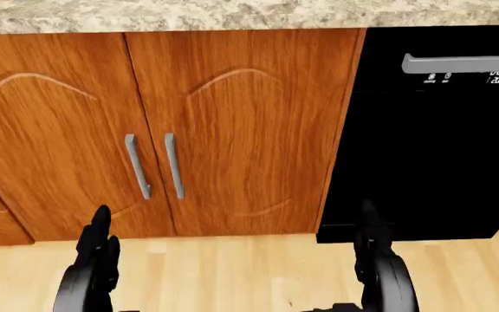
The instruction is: Place the pastries on the plates.
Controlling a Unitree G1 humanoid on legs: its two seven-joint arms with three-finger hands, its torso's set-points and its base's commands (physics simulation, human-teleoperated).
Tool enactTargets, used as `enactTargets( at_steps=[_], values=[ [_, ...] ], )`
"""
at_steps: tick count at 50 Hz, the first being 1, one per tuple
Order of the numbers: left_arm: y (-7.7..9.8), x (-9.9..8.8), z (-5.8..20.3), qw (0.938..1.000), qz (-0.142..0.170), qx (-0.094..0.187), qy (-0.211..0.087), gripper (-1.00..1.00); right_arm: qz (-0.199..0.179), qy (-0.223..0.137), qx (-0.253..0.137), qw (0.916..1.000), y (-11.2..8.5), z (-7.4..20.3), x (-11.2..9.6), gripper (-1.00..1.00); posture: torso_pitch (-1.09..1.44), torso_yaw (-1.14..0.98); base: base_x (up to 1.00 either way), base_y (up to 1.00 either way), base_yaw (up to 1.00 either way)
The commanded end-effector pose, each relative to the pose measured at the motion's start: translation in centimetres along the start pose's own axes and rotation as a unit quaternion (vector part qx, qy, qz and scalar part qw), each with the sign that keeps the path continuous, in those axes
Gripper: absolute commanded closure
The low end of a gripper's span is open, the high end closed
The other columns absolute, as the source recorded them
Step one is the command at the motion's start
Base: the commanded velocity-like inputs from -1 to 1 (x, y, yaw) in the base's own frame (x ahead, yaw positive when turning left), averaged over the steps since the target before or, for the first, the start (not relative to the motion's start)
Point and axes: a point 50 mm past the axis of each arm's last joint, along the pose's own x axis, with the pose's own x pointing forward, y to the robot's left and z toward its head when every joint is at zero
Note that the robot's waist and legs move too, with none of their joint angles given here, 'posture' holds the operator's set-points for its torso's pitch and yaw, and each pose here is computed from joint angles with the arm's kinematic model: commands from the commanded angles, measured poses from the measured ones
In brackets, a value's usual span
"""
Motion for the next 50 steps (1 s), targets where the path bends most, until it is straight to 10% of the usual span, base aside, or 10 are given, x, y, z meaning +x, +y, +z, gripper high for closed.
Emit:
enactTargets(
  at_steps=[1,22,50],
  values=[
    [-0.1,0.6,6.6,0.9946,-0.012,0.013,-0.103,-1.00,-0.003,-0.113,-0.022,0.9934,0.1,6.5,-0.1,-1.00,0.00,0.00,0.00,0.00,0.00],
    [0.7,1.1,15.7,0.9836,-0.006,0.049,-0.173,-1.00,0.031,-0.216,-0.026,0.9756,1.2,17.3,-0.3,-1.00,0.00,0.00,0.13,0.35,0.00],
    [2.3,-0.5,18.5,0.9754,0.024,0.066,-0.209,-1.00,0.051,-0.248,-0.022,0.9671,1.9,20.1,-1.6,-1.00,0.00,0.00,0.43,0.87,0.00]
  ],
)
